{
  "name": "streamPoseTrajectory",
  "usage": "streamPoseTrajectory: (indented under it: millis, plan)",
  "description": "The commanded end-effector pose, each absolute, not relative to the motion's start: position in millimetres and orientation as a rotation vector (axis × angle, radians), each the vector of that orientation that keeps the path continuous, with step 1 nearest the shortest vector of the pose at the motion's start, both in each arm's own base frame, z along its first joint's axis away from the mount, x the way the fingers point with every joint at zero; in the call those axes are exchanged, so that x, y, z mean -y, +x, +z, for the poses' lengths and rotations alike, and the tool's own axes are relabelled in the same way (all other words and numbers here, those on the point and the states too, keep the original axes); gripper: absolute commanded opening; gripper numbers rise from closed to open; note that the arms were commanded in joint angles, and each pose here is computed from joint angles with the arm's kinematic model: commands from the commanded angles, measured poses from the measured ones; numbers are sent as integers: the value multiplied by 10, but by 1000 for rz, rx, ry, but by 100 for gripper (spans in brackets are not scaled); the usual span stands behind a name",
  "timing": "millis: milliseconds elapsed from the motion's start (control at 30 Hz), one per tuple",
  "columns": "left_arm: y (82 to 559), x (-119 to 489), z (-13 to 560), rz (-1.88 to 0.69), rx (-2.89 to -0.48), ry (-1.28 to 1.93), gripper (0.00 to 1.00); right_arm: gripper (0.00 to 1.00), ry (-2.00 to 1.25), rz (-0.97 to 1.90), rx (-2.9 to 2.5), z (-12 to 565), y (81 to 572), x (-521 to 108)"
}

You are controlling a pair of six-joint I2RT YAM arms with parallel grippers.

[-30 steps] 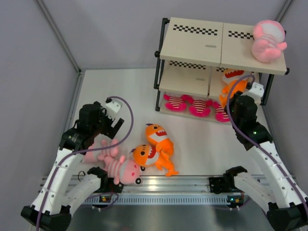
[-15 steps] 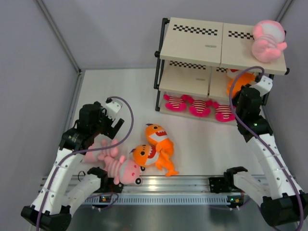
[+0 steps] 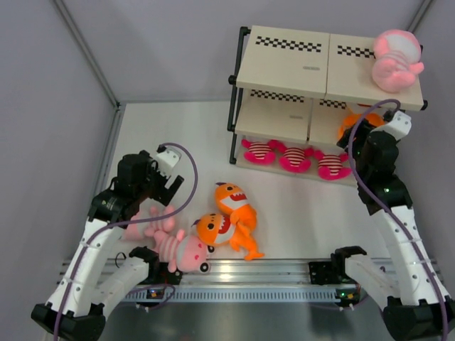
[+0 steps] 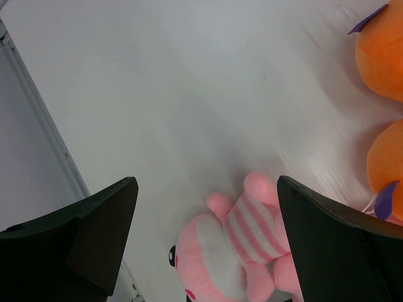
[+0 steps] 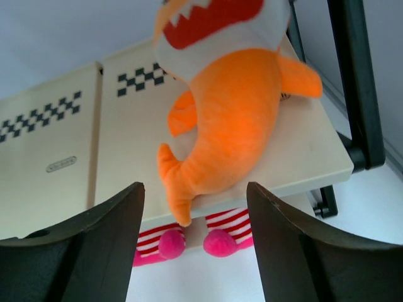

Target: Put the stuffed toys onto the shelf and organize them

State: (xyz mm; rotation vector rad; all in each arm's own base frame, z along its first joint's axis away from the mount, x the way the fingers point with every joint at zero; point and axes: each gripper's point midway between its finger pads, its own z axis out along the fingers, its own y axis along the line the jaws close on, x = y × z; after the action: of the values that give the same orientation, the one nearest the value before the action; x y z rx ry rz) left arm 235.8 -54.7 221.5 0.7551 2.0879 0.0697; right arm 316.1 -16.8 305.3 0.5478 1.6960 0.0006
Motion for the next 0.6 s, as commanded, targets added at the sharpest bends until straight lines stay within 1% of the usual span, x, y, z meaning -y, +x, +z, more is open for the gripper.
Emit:
streamPoseTrajectory:
  millis: [0, 67, 133, 167, 233, 267, 400, 433, 467, 533, 567]
  plan:
    - [2360, 560, 2198, 61, -2068, 761, 99, 68, 484, 82, -1638, 3512, 2966, 94]
    - [2347, 542, 2121, 70, -2084, 770, 99, 68, 446, 85, -1647, 3621, 2886, 65]
    - [2322, 482, 2024, 101, -2108, 766, 99, 68, 388, 87, -1718, 3573, 2785, 0]
    - [2314, 454, 1983, 119, -2114, 771, 98, 68, 355, 107, -1716, 3688, 2733, -54]
    - [2266, 361, 1842, 167, -2147, 766, 98, 68, 265, 153, -1811, 3586, 2629, -218]
    - [2252, 327, 1793, 185, -2158, 765, 98, 67, 214, 203, -1824, 3633, 2582, -343]
    - [2161, 200, 1575, 239, -2205, 751, 99, 70, -84, 518, -1979, 3341, 2368, -1105]
    - [2134, 137, 1494, 268, -2229, 741, 99, 70, -99, 544, -2015, 3236, 2333, -1204]
    - [2113, 108, 1481, 281, -2229, 732, 99, 70, -189, 595, -2047, 3158, 2208, -1434]
    - [2076, 17, 1414, 321, -2250, 699, 99, 70, -204, 593, -2098, 2984, 2156, -1590]
    - [2059, -14, 1433, 332, -2238, 675, 99, 70, -268, 656, -2089, 2962, 2071, -1802]
